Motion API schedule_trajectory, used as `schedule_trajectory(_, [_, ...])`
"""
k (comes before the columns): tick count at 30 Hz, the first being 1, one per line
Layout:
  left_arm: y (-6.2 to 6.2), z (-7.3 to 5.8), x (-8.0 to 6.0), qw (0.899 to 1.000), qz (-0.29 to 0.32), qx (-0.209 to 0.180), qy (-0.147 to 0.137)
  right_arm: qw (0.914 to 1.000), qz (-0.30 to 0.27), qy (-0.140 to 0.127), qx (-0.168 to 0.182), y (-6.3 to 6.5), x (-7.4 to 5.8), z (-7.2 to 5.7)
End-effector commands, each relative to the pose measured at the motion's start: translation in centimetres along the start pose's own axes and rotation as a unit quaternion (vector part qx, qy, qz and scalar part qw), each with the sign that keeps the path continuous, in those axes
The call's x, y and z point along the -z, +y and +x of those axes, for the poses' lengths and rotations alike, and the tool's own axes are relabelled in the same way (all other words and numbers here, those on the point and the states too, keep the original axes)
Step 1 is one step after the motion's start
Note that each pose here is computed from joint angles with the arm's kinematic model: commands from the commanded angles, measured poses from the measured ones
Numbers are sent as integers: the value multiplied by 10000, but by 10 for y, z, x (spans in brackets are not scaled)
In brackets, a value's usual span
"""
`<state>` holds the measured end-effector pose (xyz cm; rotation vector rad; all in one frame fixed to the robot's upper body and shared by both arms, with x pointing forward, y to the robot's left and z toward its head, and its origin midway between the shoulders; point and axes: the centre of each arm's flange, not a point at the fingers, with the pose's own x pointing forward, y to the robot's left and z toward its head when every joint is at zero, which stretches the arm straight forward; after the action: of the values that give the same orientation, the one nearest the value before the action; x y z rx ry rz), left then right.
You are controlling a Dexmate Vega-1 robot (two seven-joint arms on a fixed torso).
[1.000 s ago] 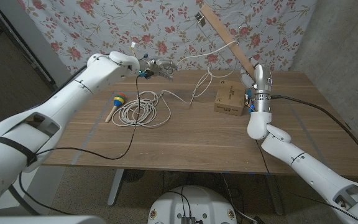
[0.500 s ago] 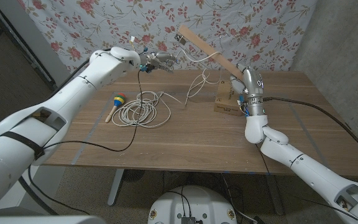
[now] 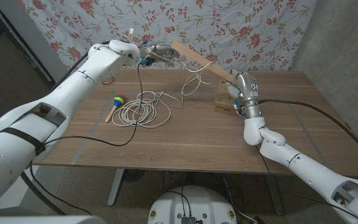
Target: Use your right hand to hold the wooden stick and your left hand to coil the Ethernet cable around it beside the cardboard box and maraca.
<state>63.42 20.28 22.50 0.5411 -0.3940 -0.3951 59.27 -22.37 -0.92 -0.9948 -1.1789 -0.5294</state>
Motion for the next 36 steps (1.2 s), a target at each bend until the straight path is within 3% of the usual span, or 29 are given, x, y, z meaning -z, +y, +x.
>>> schedule_trajectory(1, [20, -11, -32, 9990, -95, -198, -381, 9988, -351, 146, -319, 24, 12, -5])
schedule_trajectory(8, [30, -15, -52, 9983, -2, -249, -522, 9987, -370, 137, -327, 31, 13, -5])
schedule_trajectory(19, [37, -1, -76, 9975, 85, -73, -692, 9985, -391, -67, -369, 40, 5, -5])
schedule_trajectory(29, [29, 10, -105, 9956, 250, 175, -885, 9970, -518, -197, -538, 52, -2, -9])
schedule_trajectory(36, [12, 12, -123, 9919, 407, 529, -1079, 9964, -526, -218, -633, 59, -6, -2])
